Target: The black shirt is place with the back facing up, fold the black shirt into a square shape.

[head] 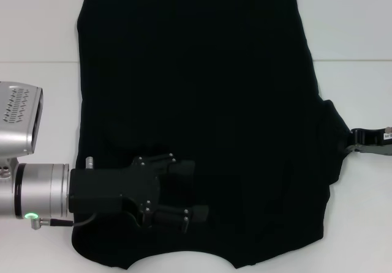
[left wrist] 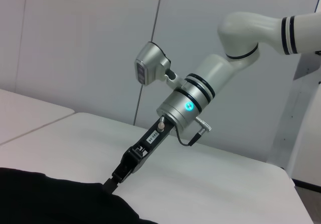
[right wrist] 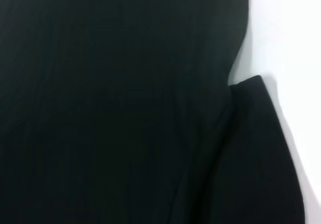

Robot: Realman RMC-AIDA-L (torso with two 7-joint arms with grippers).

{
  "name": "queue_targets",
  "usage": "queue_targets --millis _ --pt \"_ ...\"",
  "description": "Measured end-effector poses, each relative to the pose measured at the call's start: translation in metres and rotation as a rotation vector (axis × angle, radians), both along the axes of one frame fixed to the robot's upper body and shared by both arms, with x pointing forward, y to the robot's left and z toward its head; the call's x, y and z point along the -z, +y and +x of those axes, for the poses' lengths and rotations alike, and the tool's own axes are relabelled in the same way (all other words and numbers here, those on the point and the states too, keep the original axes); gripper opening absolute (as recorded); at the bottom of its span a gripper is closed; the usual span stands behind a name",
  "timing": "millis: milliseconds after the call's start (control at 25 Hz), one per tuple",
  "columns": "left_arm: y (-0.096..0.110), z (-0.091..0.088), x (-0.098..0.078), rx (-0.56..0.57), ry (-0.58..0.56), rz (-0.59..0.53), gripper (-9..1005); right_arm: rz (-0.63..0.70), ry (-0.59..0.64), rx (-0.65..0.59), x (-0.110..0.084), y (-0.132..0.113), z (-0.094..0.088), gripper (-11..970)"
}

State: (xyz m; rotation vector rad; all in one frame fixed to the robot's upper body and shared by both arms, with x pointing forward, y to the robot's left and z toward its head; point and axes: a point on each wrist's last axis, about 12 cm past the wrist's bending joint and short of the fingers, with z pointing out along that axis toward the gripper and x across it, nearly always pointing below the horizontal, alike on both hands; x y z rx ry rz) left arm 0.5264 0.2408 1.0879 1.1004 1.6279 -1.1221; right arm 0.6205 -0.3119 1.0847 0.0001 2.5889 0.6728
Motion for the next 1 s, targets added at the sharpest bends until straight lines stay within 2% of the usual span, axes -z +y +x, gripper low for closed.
queue_targets --millis 400,680,1000 --pt "-0.002 -0.001 0.001 0.000 0.007 -0.008 947 -0.009 -0.010 0.020 -0.002 -0.015 -0.003 12" --pt "-0.003 -0.001 0.001 -0.001 0.014 -0.010 949 -0.007 -0.064 0.084 -0.009 -0.034 -0.003 22" --pt "-0.002 -0.002 0.002 -0.004 0.017 -0.012 948 -0.008 -0.096 0.109 -0.010 -0.039 -0.002 34"
